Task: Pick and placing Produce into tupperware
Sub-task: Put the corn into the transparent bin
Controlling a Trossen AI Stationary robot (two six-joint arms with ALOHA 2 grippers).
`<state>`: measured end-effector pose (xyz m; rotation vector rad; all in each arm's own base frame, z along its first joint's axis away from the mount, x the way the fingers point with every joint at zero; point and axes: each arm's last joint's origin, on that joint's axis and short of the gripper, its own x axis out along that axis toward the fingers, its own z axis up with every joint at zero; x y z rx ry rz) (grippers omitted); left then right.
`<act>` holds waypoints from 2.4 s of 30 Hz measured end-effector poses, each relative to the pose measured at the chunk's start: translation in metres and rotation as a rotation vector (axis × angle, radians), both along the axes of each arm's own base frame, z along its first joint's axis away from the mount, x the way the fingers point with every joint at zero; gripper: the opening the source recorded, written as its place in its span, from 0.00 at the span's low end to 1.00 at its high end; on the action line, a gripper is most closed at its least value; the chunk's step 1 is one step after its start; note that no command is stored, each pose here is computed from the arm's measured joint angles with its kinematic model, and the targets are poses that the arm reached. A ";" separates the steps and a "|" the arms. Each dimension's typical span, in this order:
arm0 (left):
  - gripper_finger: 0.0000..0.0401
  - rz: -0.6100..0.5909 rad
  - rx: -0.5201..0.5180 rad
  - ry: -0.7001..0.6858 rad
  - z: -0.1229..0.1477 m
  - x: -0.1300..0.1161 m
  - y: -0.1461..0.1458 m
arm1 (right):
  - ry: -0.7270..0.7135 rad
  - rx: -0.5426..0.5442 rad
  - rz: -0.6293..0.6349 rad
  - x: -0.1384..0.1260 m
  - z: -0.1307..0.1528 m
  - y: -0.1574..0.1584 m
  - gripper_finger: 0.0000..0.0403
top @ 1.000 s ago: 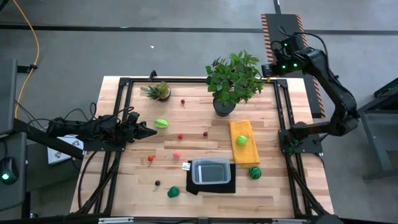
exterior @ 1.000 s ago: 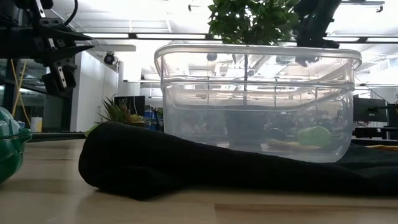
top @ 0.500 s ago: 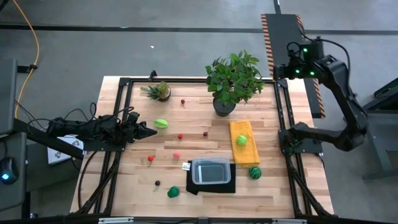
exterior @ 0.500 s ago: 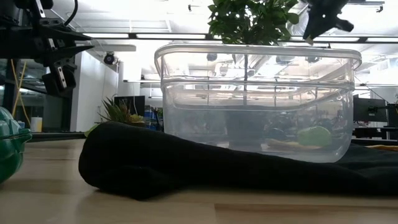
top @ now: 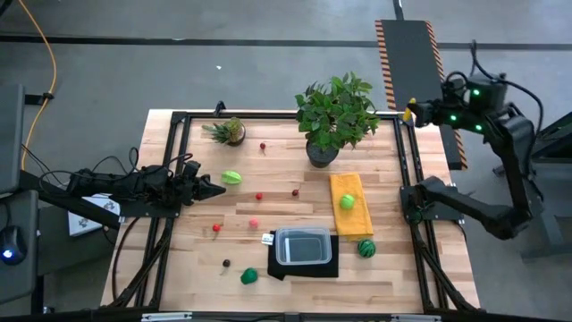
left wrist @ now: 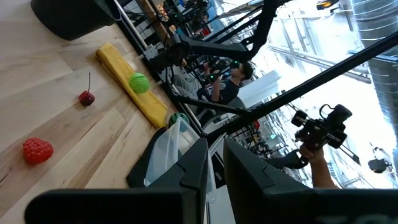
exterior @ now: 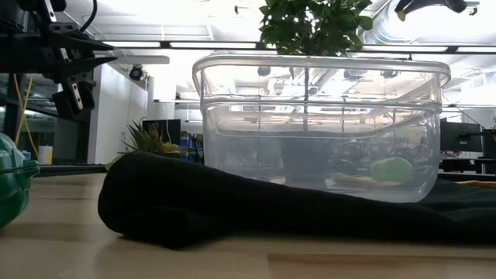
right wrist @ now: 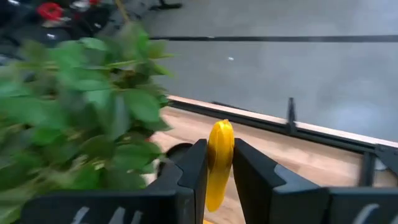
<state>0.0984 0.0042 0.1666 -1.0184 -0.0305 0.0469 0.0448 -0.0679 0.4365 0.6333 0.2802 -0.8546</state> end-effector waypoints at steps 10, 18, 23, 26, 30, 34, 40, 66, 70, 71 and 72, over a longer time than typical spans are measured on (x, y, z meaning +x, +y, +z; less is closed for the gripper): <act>0.10 0.004 0.000 0.000 0.000 0.000 0.000 | -0.180 -0.058 0.250 -0.012 0.008 0.039 0.15; 0.10 0.005 0.000 0.000 0.000 0.000 0.000 | -0.288 -0.065 0.479 -0.012 0.014 0.050 0.15; 0.10 0.005 -0.008 -0.001 0.000 0.000 0.000 | -0.335 -0.067 0.596 -0.010 0.017 0.052 0.15; 0.10 0.005 -0.011 -0.001 0.000 0.000 0.000 | -0.355 -0.070 0.648 -0.010 0.019 0.054 0.15; 0.10 0.005 -0.016 -0.001 0.000 0.000 0.000 | -0.369 -0.060 0.686 -0.010 0.019 0.055 0.15; 0.10 0.004 -0.035 -0.003 0.000 0.000 0.000 | -0.388 -0.033 0.712 -0.010 0.019 0.056 0.15; 0.10 0.005 -0.035 -0.002 0.000 0.000 0.000 | -0.393 -0.031 0.725 -0.010 0.020 0.057 0.15; 0.10 0.024 -0.035 -0.004 0.000 0.000 0.001 | -0.417 -0.121 0.786 -0.005 0.029 0.049 0.15; 0.10 0.027 -0.035 -0.005 0.000 0.000 0.001 | -0.423 -0.134 0.804 -0.005 0.031 0.049 0.15; 0.10 0.027 -0.035 -0.005 0.000 0.000 0.001 | -0.428 -0.135 0.810 -0.005 0.032 0.049 0.15; 0.10 0.027 -0.035 -0.005 0.000 0.000 0.001 | -0.434 -0.138 0.817 -0.005 0.033 0.049 0.15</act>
